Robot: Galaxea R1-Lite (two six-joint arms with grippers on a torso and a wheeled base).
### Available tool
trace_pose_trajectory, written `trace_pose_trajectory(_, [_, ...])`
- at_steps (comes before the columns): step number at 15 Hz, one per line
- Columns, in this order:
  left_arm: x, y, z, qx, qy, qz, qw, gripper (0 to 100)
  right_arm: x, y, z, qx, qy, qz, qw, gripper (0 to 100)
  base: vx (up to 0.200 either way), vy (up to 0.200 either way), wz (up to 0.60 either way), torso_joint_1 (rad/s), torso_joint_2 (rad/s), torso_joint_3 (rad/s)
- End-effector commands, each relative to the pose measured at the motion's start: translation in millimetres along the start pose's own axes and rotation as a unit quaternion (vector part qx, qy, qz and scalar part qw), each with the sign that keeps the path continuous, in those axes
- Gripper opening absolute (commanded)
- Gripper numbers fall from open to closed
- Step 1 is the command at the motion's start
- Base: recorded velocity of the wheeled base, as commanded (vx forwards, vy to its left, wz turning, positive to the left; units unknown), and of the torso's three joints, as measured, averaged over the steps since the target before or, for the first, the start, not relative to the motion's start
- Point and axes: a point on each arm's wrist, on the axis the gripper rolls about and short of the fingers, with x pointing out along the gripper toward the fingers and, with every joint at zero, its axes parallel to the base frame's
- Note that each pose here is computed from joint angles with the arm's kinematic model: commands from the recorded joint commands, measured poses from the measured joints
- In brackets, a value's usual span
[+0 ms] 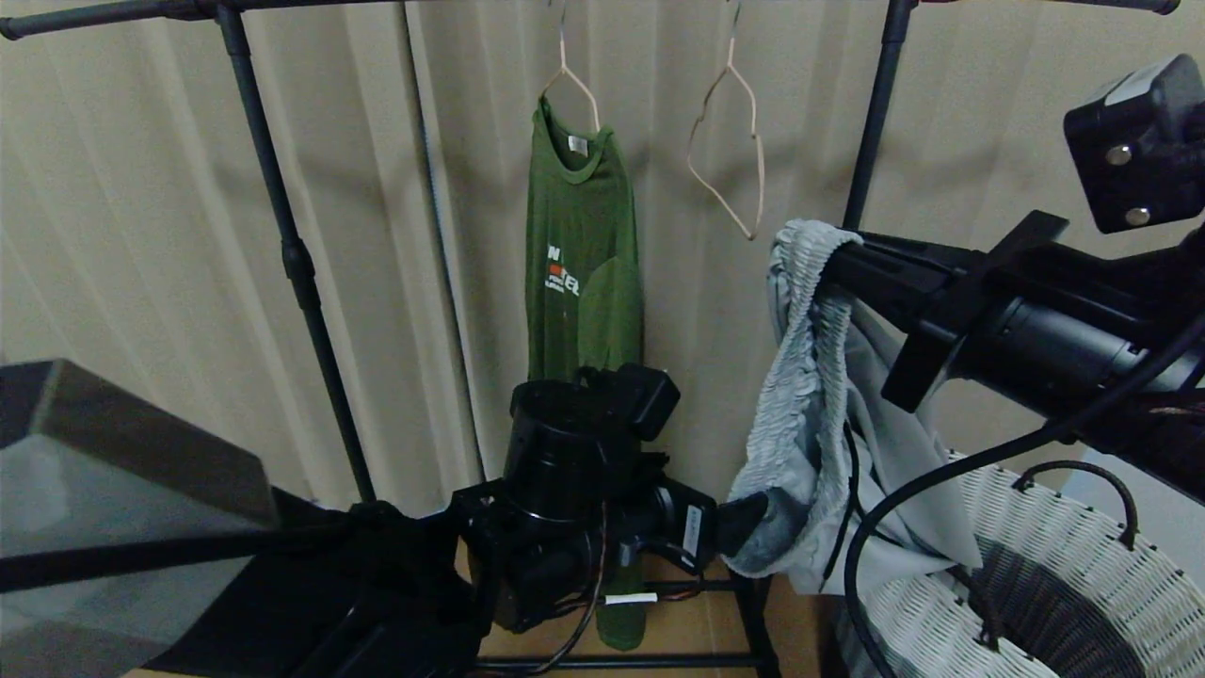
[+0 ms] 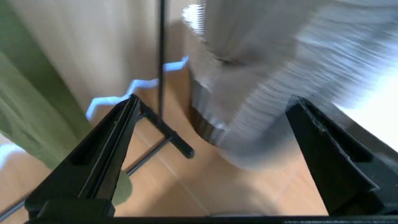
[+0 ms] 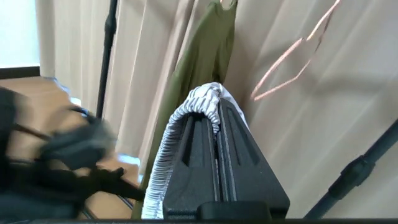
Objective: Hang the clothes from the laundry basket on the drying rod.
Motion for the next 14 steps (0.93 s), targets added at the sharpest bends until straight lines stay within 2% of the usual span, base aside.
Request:
trace_pose_trajectory(1, [24.4,18.3,-17.5,-0.009,0.025,0.024,0.9994,100,-5.9,2.4,6.8,0.001,-0.013,0.006,0.9999,0,0.0,0.0,0.0,0.0,0.0,0.0])
trace_pose_trajectory(4, [25.8,21.3,-23.2,-0.01,0.034,0.028,0.999,100,-6.1,2.7,8.6,0.002,-0.016,0.007,0.9998,0,0.0,0.0,0.0,0.0,0.0,0.0])
trace_pose_trajectory(7, [14.0,22.2,-30.8,-0.019,0.05,0.031,0.9981,100,-5.8,2.0,10.2,0.002,-0.019,0.006,0.9998,0,0.0,0.0,0.0,0.0,0.0,0.0])
trace_pose_trajectory(8, [8.6,21.8,-30.0,-0.019,0.05,0.031,0.9981,0,-5.3,2.1,10.1,0.002,-0.019,0.007,0.9998,0,0.0,0.0,0.0,0.0,0.0,0.0])
trace_pose_trajectory(9, [-3.7,20.6,-26.9,-0.017,0.047,0.032,0.9983,0,-4.9,2.0,9.4,0.001,-0.016,0.006,0.9998,0,0.0,0.0,0.0,0.0,0.0,0.0])
trace_pose_trajectory(11, [-33.8,18.8,-18.8,-0.014,0.021,0.044,0.9987,0,-3.1,0.7,7.6,0.0,-0.004,0.005,1.0,0,0.0,0.0,0.0,0.0,0.0,0.0])
trace_pose_trajectory(12, [-63.6,21.6,-12.5,-0.011,-0.004,0.055,0.9984,0,-0.5,-3.6,4.2,-0.002,0.01,-0.002,0.9999,0,0.0,0.0,0.0,0.0,0.0,0.0])
trace_pose_trajectory(13, [-63.6,21.6,-12.5,-0.011,-0.004,0.055,0.9984,0,-0.5,-3.6,4.2,-0.002,0.01,-0.002,0.9999,0,0.0,0.0,0.0,0.0,0.0,0.0])
trace_pose_trajectory(14, [-121.8,32.7,4.2,0.015,-0.048,0.08,0.9956,0,9.6,-12.7,-11.1,-0.006,0.043,-0.021,0.9988,0,0.0,0.0,0.0,0.0,0.0,0.0])
